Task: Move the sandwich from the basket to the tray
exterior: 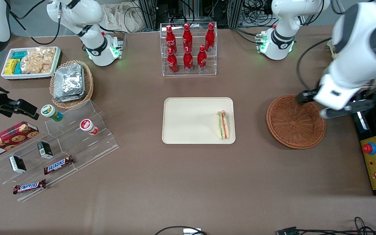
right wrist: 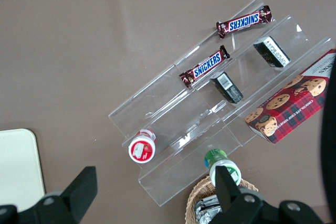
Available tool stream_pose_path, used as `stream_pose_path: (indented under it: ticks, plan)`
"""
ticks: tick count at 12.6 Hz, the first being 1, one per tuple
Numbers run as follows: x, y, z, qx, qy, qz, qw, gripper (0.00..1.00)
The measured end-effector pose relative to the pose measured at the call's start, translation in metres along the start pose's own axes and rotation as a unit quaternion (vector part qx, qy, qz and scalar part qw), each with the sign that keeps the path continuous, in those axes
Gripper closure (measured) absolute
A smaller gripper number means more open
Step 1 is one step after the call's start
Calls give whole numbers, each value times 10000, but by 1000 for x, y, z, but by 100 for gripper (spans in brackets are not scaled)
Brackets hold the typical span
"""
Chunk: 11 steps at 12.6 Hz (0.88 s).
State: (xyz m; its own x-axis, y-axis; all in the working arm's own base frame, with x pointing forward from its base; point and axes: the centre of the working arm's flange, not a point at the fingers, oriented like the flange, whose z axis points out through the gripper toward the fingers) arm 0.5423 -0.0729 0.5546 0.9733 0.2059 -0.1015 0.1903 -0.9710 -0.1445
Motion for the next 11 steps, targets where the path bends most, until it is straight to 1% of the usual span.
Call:
stream_pose_path:
  ticks: [1, 3, 4, 6, 7, 8, 11]
  plan:
    - [0, -21, 4, -50, -25, -53, 10000, 0]
    - [-9, -41, 12, -134, 50, 29, 9999, 0]
    - [-15, -44, 13, -221, 105, 99, 9997, 0]
    - [-23, -56, 5, -514, 169, 72, 9985, 0]
    - [-25, -63, -1, -590, 211, 49, 9980, 0]
    - [-27, -67, -9, -618, 231, 33, 9978, 0]
    - [-31, -69, -28, -627, 266, 38, 9977, 0]
